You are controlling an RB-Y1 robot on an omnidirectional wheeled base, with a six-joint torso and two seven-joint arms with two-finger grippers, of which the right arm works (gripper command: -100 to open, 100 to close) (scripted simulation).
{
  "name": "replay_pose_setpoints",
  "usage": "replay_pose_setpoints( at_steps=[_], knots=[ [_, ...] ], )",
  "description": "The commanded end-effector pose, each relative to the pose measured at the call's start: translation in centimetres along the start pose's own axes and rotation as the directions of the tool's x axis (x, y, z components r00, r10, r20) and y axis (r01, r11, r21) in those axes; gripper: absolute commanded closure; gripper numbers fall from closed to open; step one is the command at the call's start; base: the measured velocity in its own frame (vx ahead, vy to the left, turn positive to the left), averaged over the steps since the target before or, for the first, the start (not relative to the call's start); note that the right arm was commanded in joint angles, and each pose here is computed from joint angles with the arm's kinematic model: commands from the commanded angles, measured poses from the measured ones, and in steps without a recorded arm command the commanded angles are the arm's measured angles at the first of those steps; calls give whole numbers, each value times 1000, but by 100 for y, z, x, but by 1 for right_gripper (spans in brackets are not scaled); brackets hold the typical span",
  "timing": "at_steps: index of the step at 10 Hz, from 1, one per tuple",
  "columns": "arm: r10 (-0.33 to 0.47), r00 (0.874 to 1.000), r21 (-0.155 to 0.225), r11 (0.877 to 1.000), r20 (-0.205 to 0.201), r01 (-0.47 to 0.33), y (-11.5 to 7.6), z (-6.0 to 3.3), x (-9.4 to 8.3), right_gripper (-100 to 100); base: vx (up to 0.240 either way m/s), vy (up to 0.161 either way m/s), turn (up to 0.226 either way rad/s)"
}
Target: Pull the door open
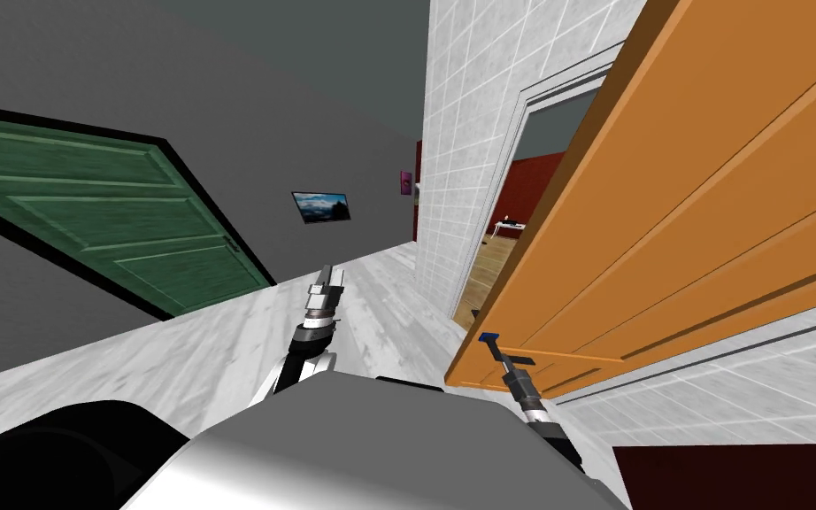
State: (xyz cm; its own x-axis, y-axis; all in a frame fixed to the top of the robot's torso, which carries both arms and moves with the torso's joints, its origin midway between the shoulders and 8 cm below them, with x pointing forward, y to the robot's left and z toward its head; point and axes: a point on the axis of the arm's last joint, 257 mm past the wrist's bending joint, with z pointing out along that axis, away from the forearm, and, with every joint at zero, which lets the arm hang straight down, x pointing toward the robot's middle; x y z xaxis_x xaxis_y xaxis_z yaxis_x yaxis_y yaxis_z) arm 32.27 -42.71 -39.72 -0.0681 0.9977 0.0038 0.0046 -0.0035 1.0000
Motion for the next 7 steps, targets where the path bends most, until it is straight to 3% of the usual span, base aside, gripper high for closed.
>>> replay_pose_setpoints(
  at_steps=[1,2,7],
  knots=[
    [-4,1000,-4,1000,-10,4,47,-125,-62,100,-121,-27,165],
    [-3,1000,2,1000,-4,3,15,-73,-35,100,-72,-20,48],
    [-3,1000,-1,1000,-16,3,30,-157,-47,100,-180,-65,155]
  ],
)
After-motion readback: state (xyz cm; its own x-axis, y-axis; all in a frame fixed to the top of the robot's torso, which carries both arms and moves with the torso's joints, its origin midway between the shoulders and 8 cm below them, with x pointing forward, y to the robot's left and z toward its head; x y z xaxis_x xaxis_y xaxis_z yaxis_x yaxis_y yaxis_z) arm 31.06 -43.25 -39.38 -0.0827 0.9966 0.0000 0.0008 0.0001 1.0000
